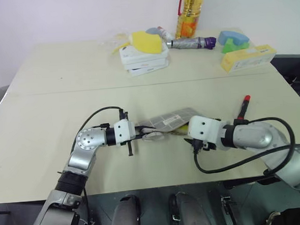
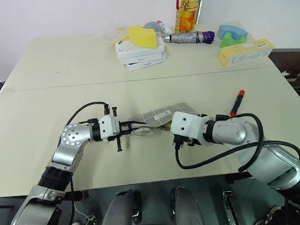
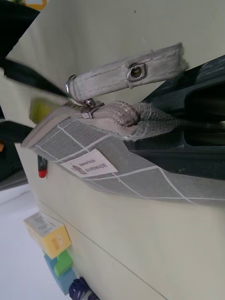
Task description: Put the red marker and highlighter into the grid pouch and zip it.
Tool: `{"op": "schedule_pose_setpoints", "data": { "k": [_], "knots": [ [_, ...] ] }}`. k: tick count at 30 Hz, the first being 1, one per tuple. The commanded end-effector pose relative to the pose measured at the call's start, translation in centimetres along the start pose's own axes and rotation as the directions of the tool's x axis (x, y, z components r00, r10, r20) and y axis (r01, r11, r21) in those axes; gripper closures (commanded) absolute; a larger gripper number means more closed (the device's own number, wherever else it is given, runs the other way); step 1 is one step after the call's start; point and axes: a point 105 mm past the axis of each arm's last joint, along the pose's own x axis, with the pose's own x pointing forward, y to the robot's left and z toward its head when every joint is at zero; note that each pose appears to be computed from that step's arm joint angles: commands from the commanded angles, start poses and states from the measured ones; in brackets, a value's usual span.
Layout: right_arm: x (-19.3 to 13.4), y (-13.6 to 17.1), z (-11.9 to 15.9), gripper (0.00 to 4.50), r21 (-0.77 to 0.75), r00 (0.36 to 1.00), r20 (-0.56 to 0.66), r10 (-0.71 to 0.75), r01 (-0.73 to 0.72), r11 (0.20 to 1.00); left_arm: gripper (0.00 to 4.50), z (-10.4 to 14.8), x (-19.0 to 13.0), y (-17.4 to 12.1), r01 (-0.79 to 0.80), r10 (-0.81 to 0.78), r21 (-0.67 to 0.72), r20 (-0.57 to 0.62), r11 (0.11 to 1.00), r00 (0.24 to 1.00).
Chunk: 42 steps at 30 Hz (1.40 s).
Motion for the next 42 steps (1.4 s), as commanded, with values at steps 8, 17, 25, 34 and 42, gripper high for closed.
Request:
{"op": "schedule_pose_setpoints", "data": {
  "k": [8,17,25,34,42],
  "knots": [
    [-5.0,-4.9,0.6,0.21,0.433,0.921,0.224,-0.318,0.198,0.879,4.5,-0.5,-1.4,3.4,-0.27,0.27,-0.028,-0.022,0.962,0.963],
    [-6.1,-8.3,-14.2,0.09,0.73,0.71,-0.444,-0.547,0.64,0.238,4.5,-1.4,-0.4,4.1,-0.415,0.417,-0.145,-0.018,0.898,0.909],
    [-3.1,-8.0,-16.0,0.09,0.818,0.715,-0.467,-0.52,0.572,0.051,4.5,-2.0,0.1,3.7,-0.403,0.406,-0.166,-0.018,0.9,0.914],
    [-2.3,-8.5,-17.0,2.48,0.813,0.691,-0.487,-0.535,0.582,0.011,4.5,-1.9,-0.2,3.7,-0.407,0.41,-0.173,-0.02,0.897,0.912],
    [-3.4,-8.8,-12.2,4.13,0.595,0.756,-0.306,-0.578,0.626,0.504,4.5,-1.8,-0.5,4.1,-0.405,0.409,-0.181,-0.022,0.896,0.912]
  ]
}}
